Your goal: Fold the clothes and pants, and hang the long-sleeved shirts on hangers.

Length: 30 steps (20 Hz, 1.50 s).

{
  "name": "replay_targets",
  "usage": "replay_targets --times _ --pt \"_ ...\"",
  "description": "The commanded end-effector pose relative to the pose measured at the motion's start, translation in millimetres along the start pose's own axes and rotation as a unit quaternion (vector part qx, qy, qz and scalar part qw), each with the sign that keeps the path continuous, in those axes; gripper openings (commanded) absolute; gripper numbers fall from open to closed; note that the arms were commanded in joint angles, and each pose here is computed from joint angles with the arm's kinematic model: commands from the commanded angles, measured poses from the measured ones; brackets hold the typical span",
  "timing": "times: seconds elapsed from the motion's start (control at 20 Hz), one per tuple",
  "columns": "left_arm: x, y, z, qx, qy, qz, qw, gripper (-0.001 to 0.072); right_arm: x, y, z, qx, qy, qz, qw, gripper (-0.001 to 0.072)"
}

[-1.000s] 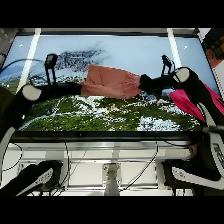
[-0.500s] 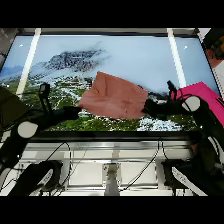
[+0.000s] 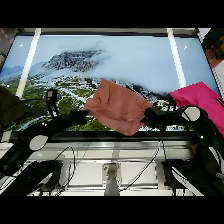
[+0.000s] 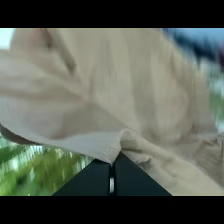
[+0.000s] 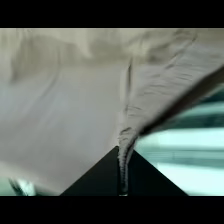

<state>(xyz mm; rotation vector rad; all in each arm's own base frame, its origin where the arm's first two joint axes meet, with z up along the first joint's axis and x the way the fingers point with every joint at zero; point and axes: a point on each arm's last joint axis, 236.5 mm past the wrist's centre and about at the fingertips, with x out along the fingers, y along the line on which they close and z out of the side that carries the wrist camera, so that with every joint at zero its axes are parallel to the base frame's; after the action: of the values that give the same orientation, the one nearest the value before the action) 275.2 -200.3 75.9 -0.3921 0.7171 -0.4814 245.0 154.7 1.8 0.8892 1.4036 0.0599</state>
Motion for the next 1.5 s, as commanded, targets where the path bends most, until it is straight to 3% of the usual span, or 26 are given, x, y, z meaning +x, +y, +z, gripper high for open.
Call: replay_targets --times 0.0,0.15,0.5,0.75,0.8,0.85,0.9,0.95,1.0,1.05,1.15,1.25,1.45 --pt "17.5 -3.3 50.9 0.03 -0.048 0.026 0.998 0.0003 -13.9 -6.9 55.9 0.098 -0.095 0.022 0.99 0.0017" --pt "62.0 -4.4 78.6 0.051 -0.034 0.05 0.997 0.0005 -30.2 -9.3 103.4 0.151 -0.17 0.058 0.972 0.0016" --pt "167.1 1.5 100.2 0.044 -0.012 0.064 0.997 0.0005 -2.9 -15.7 154.6 0.224 -0.208 0.083 0.949 0.0017" --pt "209.5 21.3 96.9 0.026 -0.013 0.073 0.997 0.0006 2.4 -6.7 201.3 0.232 -0.246 0.096 0.936 0.0036" --pt "215.5 28.5 102.2 0.009 -0.027 0.072 0.997 0.0007 1.9 -3.2 211.7 0.231 -0.255 0.1 0.934 0.0193" --pt "219.7 35.7 110.4 -0.005 -0.046 0.07 0.996 0.0008 1.6 0.3 221.6 0.221 -0.263 0.099 0.934 0.0402" --pt "220.9 43.0 122.9 -0.025 -0.071 0.066 0.995 0.0025 1.0 3.3 229.4 0.198 -0.27 0.091 0.938 0.0436" --pt "218.6 49.1 137.7 -0.038 -0.097 0.062 0.993 0.0163 0.5 7.7 236.2 0.175 -0.274 0.087 0.942 0.0436" --pt "215.1 53.1 150.1 -0.039 -0.116 0.059 0.991 0.0441 -1.3 12.5 241.5 0.157 -0.278 0.085 0.944 0.0449" --pt "211.6 58.6 160.6 -0.043 -0.128 0.061 0.989 0.0551 -4.9 15.2 248.2 0.133 -0.287 0.079 0.945 0.0449" --pt "205.1 69.3 174.4 -0.048 -0.139 0.069 0.987 0.0552 -13.0 14.1 258.3 0.09 -0.304 0.057 0.947 0.045" --pt "195.8 71.5 180.6 -0.052 -0.136 0.076 0.986 0.0552 -17.6 3.2 257.9 0.077 -0.292 0.032 0.953 0.051" --pt "154.6 48.4 203.3 -0.028 -0.145 0.072 0.986 0.0549 -11.9 -46.7 214.0 -0.035 -0.137 -0.058 0.988 0.0512"
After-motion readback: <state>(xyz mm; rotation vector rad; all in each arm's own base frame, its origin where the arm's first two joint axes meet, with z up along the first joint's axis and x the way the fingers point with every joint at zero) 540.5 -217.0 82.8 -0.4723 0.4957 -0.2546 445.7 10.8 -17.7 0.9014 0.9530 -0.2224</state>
